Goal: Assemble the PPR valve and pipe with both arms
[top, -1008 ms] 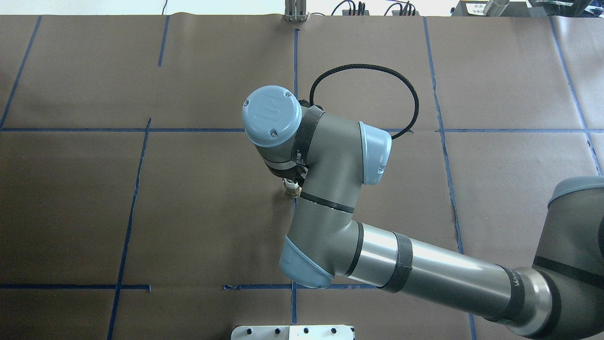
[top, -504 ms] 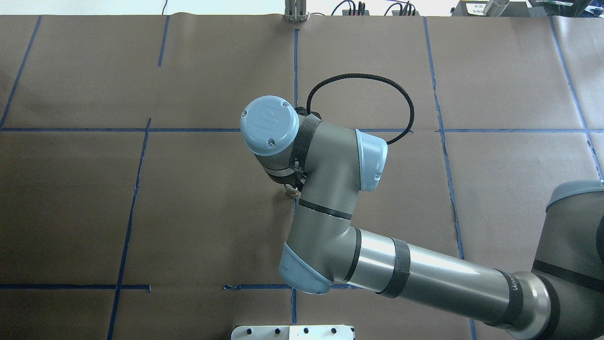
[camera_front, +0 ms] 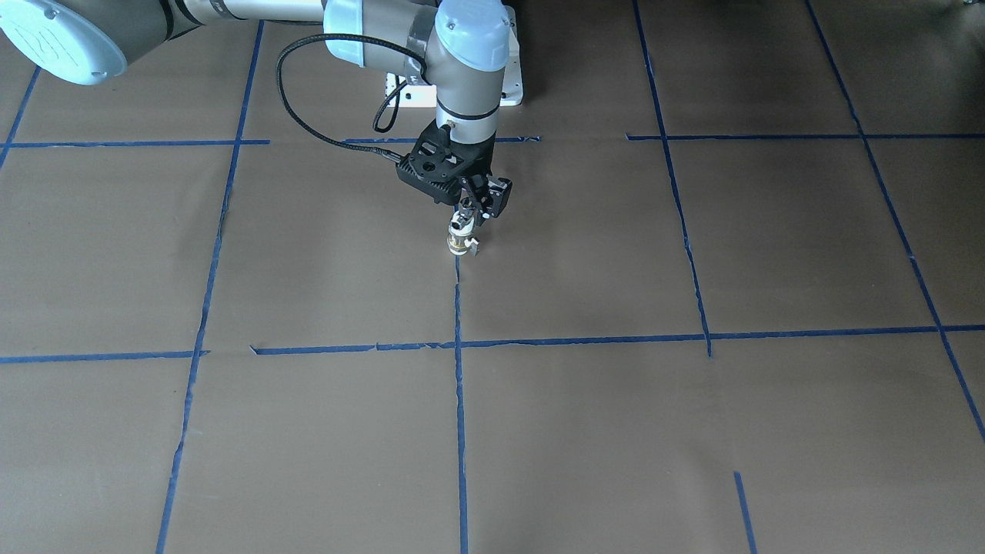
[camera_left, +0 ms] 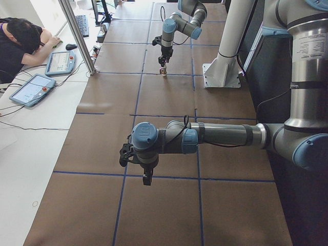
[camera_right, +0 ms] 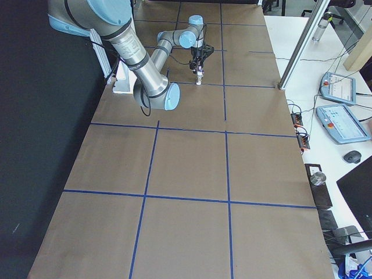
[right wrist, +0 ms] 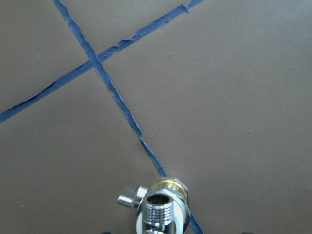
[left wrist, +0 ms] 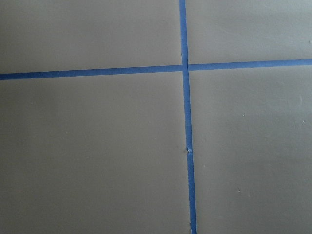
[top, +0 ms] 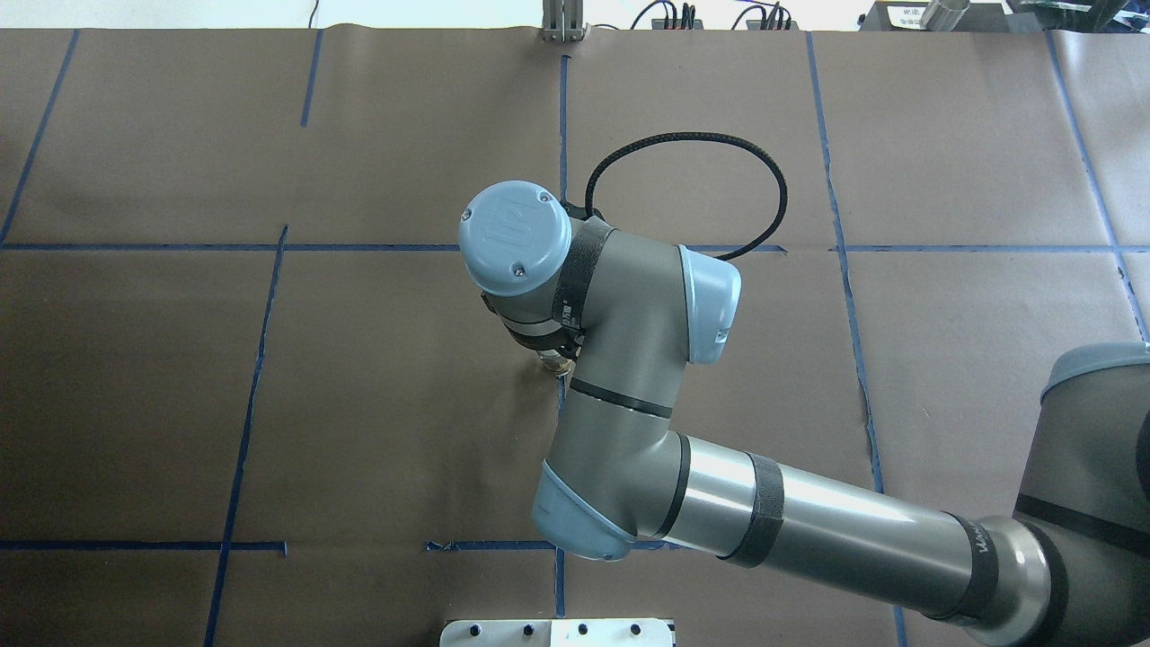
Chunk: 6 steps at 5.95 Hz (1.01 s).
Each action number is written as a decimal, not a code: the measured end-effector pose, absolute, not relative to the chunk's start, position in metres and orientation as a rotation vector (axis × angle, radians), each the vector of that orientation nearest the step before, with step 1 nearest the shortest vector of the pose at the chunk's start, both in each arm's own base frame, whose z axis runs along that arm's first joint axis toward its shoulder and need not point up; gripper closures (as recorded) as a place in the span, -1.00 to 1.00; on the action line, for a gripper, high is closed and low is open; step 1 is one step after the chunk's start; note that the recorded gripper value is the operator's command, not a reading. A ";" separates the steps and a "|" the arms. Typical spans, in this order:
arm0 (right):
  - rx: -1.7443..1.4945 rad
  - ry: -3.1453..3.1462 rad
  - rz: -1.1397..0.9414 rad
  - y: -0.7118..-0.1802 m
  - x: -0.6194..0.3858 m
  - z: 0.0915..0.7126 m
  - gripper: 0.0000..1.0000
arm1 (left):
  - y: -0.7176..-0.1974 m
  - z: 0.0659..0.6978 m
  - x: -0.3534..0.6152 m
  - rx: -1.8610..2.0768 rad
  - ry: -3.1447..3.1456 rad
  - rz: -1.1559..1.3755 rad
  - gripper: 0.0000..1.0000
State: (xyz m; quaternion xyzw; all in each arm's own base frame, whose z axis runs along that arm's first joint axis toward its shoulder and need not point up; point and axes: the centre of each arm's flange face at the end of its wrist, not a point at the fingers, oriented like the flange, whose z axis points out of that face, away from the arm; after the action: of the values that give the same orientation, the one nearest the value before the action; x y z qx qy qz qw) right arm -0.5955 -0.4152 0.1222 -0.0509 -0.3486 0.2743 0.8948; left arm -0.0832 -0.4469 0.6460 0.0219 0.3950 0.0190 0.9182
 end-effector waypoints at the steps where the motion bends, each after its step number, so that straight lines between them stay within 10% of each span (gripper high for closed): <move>1: -0.102 -0.736 0.540 -0.423 -0.586 0.117 -1.00 | -0.447 0.646 -0.083 0.044 0.812 0.039 -1.00; 6: -0.128 -0.797 0.296 -0.572 -0.414 0.180 -1.00 | -0.447 0.648 -0.083 0.040 0.813 0.039 -1.00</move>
State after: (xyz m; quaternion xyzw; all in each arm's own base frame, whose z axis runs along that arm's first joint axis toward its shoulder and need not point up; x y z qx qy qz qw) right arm -0.4144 -0.5717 0.1800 -0.0622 -0.3864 0.1433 0.9090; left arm -0.0826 -0.4473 0.6485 0.0195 0.3955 0.0187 0.9181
